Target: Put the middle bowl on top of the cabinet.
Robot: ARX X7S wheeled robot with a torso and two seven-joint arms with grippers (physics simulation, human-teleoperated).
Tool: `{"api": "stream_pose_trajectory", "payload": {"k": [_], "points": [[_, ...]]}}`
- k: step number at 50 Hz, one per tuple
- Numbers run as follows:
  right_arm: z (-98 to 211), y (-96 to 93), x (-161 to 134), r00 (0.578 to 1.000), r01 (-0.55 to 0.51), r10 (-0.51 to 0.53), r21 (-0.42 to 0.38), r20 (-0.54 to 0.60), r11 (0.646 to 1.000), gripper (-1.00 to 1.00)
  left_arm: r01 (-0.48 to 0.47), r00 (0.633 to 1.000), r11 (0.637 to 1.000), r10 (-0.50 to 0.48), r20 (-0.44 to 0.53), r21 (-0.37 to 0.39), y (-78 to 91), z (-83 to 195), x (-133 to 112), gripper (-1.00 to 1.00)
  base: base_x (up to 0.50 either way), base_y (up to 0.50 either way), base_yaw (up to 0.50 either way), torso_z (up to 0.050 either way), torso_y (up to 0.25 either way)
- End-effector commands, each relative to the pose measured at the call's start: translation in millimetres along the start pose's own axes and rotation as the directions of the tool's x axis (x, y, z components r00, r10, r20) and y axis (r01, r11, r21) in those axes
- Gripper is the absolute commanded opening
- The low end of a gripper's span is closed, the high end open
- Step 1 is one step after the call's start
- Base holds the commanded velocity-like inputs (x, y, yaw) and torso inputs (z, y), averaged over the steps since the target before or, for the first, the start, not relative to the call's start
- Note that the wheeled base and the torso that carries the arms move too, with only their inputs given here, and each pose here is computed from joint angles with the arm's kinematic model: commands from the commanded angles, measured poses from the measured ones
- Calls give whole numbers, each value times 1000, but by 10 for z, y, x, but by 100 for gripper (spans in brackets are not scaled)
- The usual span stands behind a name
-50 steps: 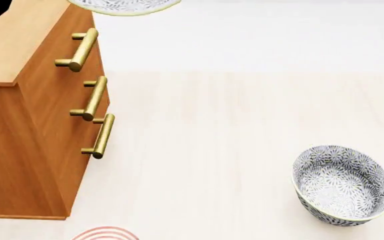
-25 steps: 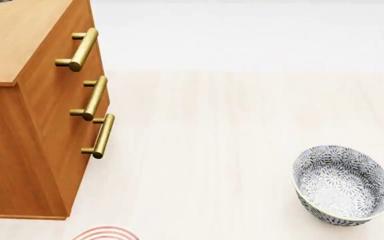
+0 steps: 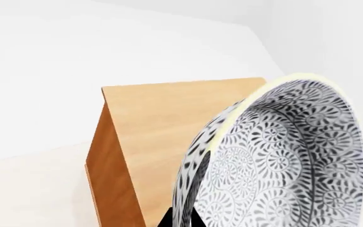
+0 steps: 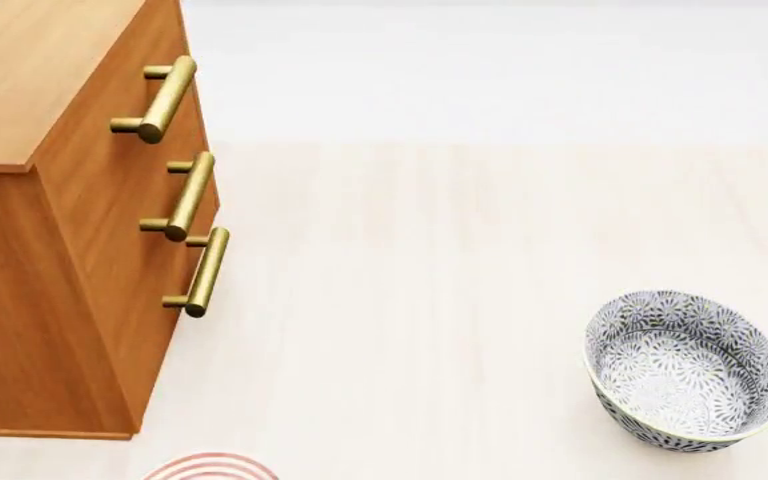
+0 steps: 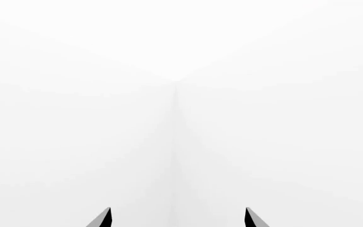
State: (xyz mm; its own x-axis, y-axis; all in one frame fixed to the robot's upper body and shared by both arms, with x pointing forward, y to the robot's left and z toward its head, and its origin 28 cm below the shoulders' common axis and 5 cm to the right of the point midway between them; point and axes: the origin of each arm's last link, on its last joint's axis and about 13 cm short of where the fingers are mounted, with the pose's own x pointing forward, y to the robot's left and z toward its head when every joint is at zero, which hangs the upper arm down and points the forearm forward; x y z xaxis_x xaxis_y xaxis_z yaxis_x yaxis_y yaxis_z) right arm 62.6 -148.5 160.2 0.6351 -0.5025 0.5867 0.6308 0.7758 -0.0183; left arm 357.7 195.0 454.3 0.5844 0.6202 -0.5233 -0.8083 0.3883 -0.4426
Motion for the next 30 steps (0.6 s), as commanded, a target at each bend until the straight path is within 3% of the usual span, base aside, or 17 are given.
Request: {"api": "stream_pose_trajectory", "payload": {"k": [1,6,14,30], "points": [[-1,4,5,1000,2,-2,-3,4,1000,100,23,997,998,-27,-69,-60,-24,1,200,-100,0,0,0,0,0],[-2,1,9,1000,4,-4,-4,6,1000,100,92,992,990,-100,-74,-102,-37,-23,283,-100,0,0,0,0,0],[0,4,3,1000,1,-1,-9,7,1000,100,122,980,975,-148,-132,-186,-26,-29,400,-100,0,0,0,0,0],[11,-14,-8,1000,2,-2,-12,10,1000,100,78,977,955,-130,-169,-285,70,-88,763,-100,0,0,0,0,1]]}}
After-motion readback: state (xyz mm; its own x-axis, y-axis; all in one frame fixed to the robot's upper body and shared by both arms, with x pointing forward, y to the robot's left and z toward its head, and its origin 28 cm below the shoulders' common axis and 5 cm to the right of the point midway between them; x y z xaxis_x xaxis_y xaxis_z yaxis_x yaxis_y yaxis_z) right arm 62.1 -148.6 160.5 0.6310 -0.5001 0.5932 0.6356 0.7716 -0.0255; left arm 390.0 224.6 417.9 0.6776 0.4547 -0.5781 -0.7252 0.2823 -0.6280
